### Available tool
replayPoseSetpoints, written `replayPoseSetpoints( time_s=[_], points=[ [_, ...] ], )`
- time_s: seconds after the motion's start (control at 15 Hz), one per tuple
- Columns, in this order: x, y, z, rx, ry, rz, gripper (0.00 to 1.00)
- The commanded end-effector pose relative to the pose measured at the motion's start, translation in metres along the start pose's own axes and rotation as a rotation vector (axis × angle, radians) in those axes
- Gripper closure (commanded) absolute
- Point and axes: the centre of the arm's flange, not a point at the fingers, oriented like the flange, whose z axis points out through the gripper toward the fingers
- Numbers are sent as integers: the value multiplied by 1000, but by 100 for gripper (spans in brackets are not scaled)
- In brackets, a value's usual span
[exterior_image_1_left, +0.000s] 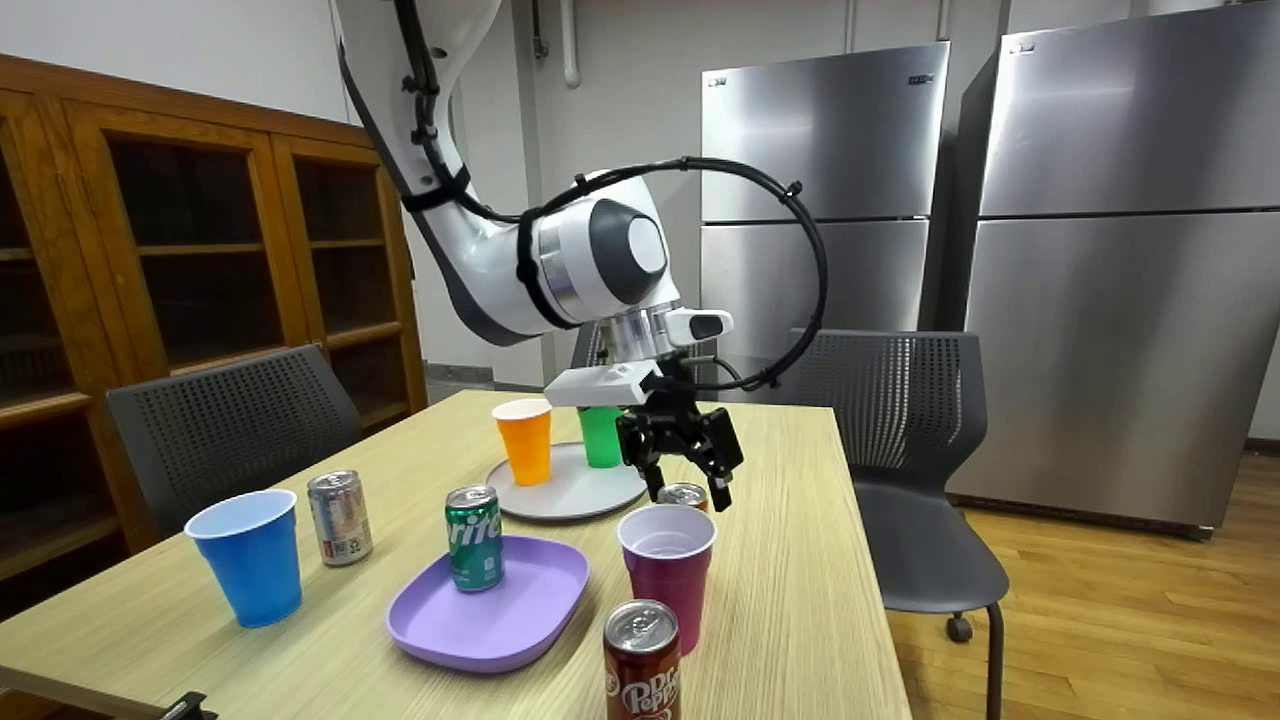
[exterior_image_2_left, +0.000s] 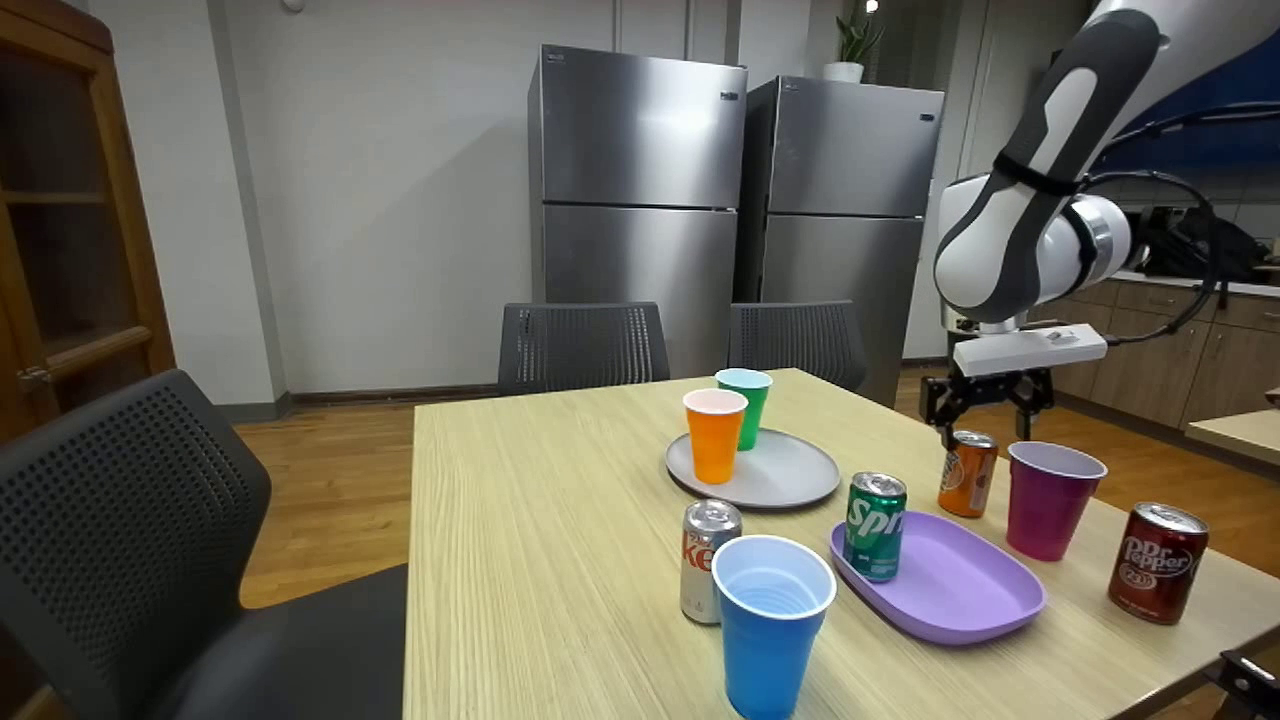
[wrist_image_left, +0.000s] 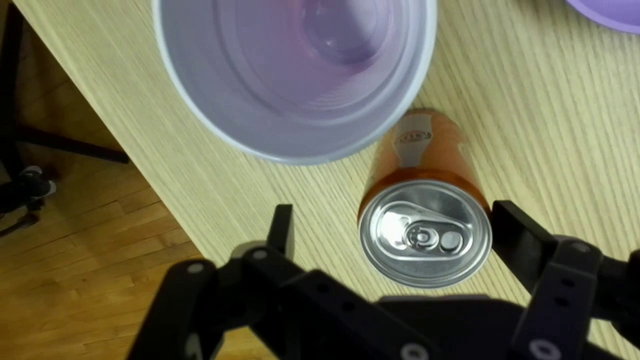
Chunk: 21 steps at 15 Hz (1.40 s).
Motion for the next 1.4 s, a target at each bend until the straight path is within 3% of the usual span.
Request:
replayPoseSetpoints(
  time_s=[0.0, 0.53, 0.6, 0.93, 1.33],
  points=[
    [-5, 2, 6, 12, -1, 3, 0],
    [-1, -4, 11, 23, -4, 29, 0],
    [0, -5, 11, 25, -4, 36, 21],
    [5, -11, 10, 41, 6, 55, 58],
    [8, -17, 0, 66, 20, 71, 59]
  ],
)
